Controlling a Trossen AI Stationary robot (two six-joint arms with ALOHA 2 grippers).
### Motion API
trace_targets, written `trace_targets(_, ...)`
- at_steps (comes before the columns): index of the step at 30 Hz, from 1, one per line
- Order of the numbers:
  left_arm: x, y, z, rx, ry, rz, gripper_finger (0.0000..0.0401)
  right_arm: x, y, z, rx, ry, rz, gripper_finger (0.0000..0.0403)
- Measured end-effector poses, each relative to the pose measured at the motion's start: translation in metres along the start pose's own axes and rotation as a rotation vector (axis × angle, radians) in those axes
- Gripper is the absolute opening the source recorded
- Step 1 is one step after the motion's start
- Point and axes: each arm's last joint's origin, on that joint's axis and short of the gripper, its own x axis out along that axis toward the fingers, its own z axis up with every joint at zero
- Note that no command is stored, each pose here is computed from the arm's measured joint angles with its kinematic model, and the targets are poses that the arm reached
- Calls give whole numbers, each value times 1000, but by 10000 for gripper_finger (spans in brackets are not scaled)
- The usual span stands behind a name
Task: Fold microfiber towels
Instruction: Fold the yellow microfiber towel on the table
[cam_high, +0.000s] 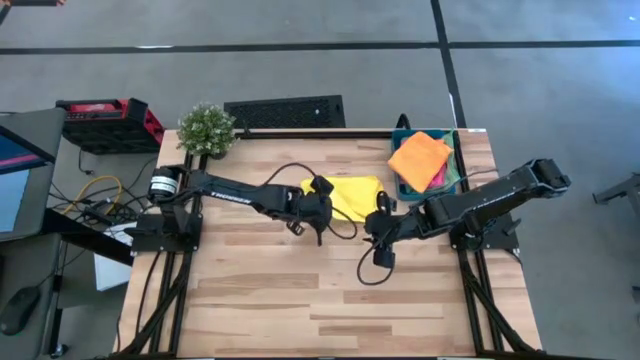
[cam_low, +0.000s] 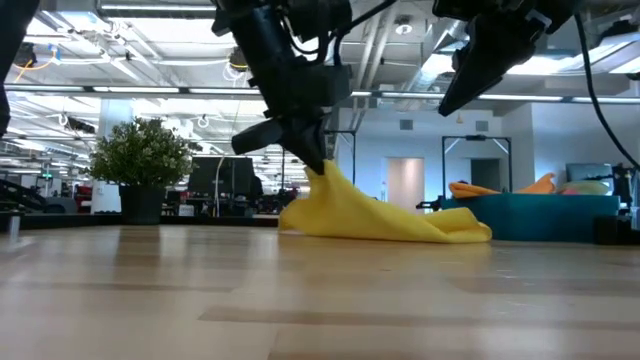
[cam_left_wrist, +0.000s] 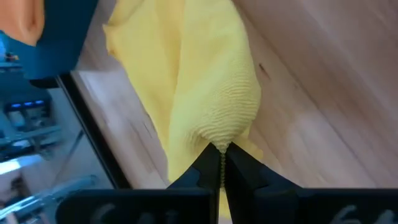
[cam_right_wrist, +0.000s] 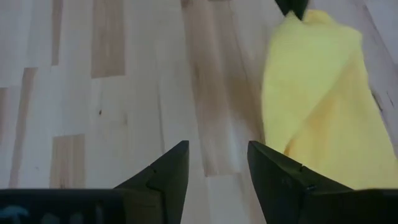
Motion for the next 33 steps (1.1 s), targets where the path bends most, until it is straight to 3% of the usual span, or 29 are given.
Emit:
trace_targets(5,1,2,-5,-74,8,-35,1,-11,-7,0,54,-35,-81,186)
trace_targets(10,-7,-16,-5,-168,89,-127,0,-8,-15,2,90,-47,-107,183)
trace_targets(17,-15,-32,-1,-302,88,-292,0,32,-40,-4,169,22,-200,182)
trace_targets(19,-15,-33,-1,-325,81,-315,0,43,-46,-12,145,105,-217,182)
trace_targets(25,-14,-33,-1,-361,88,-312,0,79,-49,-14,127,177,-160,182)
trace_targets(33,-14,-32,-1,-334,83,-303,0,108,-63,-26,156,291,-193,182)
